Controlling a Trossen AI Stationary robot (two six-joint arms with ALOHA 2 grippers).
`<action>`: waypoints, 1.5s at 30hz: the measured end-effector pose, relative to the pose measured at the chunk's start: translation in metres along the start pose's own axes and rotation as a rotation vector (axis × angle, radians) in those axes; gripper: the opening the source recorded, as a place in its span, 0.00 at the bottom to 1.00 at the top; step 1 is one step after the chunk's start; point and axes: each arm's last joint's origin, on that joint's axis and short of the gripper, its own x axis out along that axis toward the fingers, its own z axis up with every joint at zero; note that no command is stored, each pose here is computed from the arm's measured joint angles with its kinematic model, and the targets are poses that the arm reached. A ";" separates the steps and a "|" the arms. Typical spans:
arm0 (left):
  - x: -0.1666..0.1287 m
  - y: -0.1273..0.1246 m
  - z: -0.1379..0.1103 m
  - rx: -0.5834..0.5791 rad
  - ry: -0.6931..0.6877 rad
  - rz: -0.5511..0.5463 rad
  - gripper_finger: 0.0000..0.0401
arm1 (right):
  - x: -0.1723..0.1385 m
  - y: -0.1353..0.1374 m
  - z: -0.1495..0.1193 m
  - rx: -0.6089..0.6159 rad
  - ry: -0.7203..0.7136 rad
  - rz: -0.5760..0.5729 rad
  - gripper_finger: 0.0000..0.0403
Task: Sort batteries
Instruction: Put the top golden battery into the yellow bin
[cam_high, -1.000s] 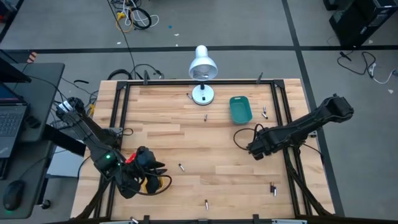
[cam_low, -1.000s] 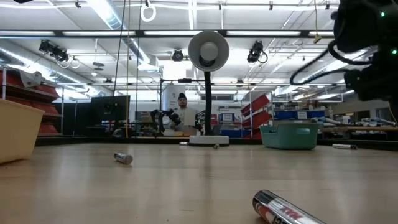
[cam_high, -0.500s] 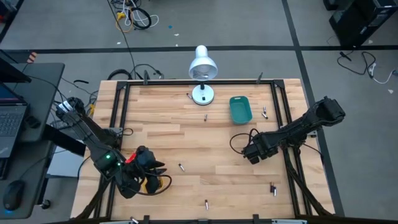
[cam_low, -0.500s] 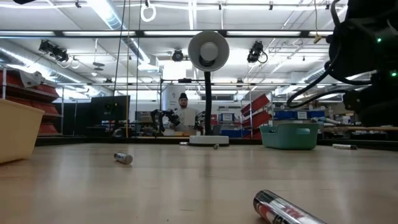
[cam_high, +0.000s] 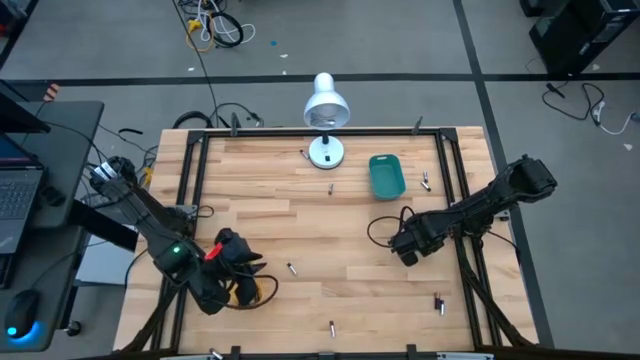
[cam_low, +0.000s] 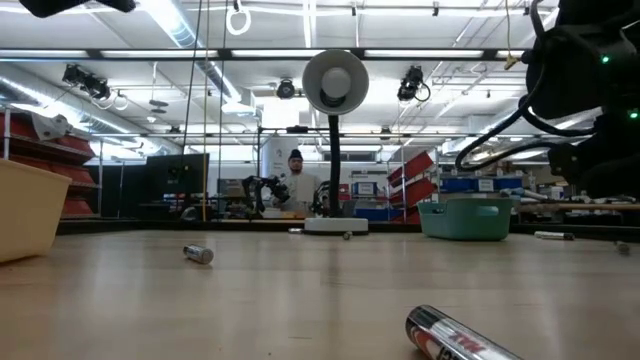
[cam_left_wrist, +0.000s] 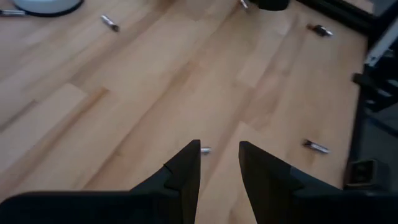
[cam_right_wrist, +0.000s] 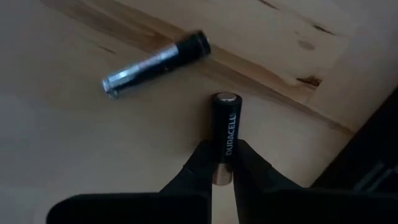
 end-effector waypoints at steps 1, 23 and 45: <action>0.001 0.001 0.001 0.004 0.001 0.012 0.32 | -0.001 0.000 -0.001 -0.003 0.003 0.000 0.06; 0.021 -0.005 0.036 0.199 -0.177 0.004 0.32 | -0.154 0.078 -0.014 -0.258 -0.566 1.003 0.06; 0.006 -0.034 0.068 0.745 -0.542 0.036 0.66 | -0.192 0.162 0.003 -0.370 -0.782 1.595 0.08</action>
